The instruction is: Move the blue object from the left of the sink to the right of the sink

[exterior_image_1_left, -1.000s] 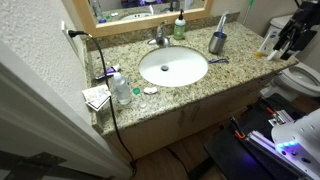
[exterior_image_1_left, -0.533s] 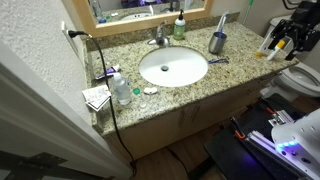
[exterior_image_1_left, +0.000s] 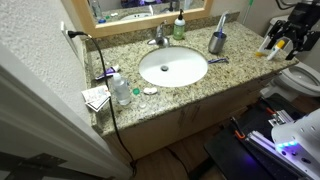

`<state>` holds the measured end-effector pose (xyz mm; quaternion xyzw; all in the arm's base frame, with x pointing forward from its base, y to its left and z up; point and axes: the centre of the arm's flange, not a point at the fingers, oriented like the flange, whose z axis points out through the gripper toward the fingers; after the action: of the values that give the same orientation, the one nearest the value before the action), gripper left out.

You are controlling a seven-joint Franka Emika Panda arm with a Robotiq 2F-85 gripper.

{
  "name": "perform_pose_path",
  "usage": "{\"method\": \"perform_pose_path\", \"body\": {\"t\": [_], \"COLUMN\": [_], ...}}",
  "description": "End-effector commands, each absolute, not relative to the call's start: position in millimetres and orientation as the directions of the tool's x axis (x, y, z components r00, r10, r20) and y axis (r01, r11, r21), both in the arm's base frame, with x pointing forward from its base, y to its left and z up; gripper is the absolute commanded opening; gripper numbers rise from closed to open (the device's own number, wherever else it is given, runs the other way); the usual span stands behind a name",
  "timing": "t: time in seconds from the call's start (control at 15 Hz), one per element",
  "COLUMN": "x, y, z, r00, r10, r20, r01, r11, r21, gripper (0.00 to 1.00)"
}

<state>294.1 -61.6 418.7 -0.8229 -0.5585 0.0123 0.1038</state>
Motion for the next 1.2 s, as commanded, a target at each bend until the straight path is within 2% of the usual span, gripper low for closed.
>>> {"method": "perform_pose_path", "body": {"t": [0.0,0.13,0.33,0.53,0.67,0.73,1.0,1.13], "x": [342,354,372,343,326,349,338,349], "y": [-45,-34,-20,21,26,27,32,64], "z": [399,385,367,429,461,429,455,461], "r00": [0.253,0.158,-0.010,-0.132,-0.188,-0.126,-0.171,-0.278], "r10": [0.966,0.986,0.991,0.972,0.957,0.977,0.968,0.948], "r20": [0.051,0.056,0.131,0.192,0.221,0.175,0.185,0.156], "r01": [0.925,0.933,0.967,0.974,0.975,0.977,0.979,0.959], "r11": [-0.226,-0.130,0.043,0.163,0.208,0.152,0.187,0.284], "r21": [-0.304,-0.337,-0.249,-0.159,-0.073,-0.147,-0.076,-0.016], "gripper": [1.00,1.00,1.00,1.00,1.00,1.00,1.00,1.00]}}
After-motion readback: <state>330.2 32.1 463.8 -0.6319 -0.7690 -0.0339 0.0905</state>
